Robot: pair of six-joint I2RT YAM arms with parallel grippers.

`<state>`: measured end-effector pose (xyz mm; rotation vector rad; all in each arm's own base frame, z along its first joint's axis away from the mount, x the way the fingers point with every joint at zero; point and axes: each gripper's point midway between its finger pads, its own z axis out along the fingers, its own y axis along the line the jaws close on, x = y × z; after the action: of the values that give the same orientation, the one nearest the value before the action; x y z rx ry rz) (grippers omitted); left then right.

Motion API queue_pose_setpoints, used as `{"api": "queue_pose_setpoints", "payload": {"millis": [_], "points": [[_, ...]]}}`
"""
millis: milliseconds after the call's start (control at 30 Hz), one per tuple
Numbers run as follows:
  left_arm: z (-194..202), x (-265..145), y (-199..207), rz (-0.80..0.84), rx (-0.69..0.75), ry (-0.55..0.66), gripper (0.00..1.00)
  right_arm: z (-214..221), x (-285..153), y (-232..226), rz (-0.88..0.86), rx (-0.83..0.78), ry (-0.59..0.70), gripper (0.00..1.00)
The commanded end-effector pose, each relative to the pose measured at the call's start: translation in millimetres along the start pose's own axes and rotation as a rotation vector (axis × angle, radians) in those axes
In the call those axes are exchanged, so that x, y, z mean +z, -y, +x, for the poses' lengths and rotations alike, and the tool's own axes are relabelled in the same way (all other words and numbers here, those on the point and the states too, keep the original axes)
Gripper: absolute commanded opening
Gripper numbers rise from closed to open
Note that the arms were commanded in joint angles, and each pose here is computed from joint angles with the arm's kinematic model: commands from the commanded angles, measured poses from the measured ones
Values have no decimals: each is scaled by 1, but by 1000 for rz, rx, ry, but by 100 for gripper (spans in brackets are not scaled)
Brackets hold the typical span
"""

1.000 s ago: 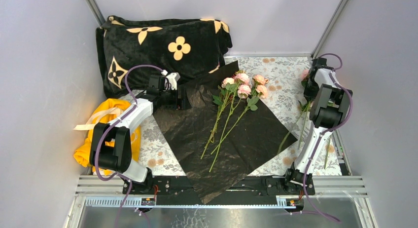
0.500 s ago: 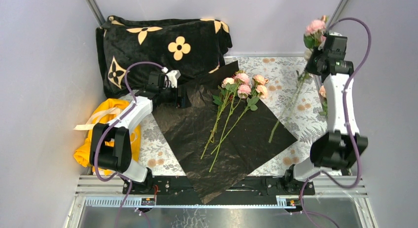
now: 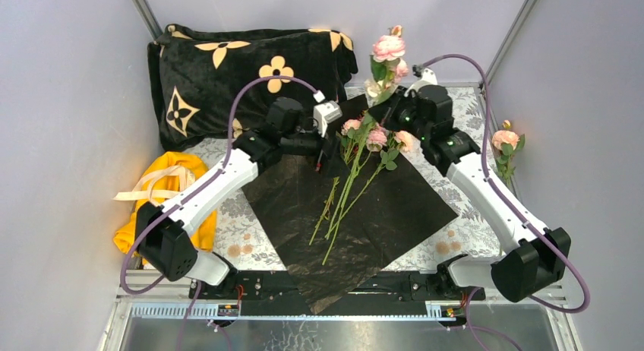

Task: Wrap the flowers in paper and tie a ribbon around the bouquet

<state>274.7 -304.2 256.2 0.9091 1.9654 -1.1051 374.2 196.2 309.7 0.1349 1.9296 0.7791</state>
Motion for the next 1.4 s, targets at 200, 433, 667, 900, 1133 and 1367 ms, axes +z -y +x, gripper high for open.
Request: {"api": "queue_pose_setpoints", "payload": {"millis": [200,433,667,900,1133,1367], "points": [[41,50,-5,25,-103,-137,62,2,17,-42,-77,-3,37,0],[47,49,-2,48,-101,-147,20,13,21,-27,-8,-83,-26,0],[57,45,-3,43,-76,-152,0,34,20,-5,55,-222,-139,0],[58,54,-41,-83,-277,-41,0,78,15,42,182,-279,-281,26],[90,72,-84,-249,-423,-72,0,137,22,86,269,-226,-392,44],[116,71,-114,-363,-477,-82,0,178,35,93,199,-178,-453,55]]}}
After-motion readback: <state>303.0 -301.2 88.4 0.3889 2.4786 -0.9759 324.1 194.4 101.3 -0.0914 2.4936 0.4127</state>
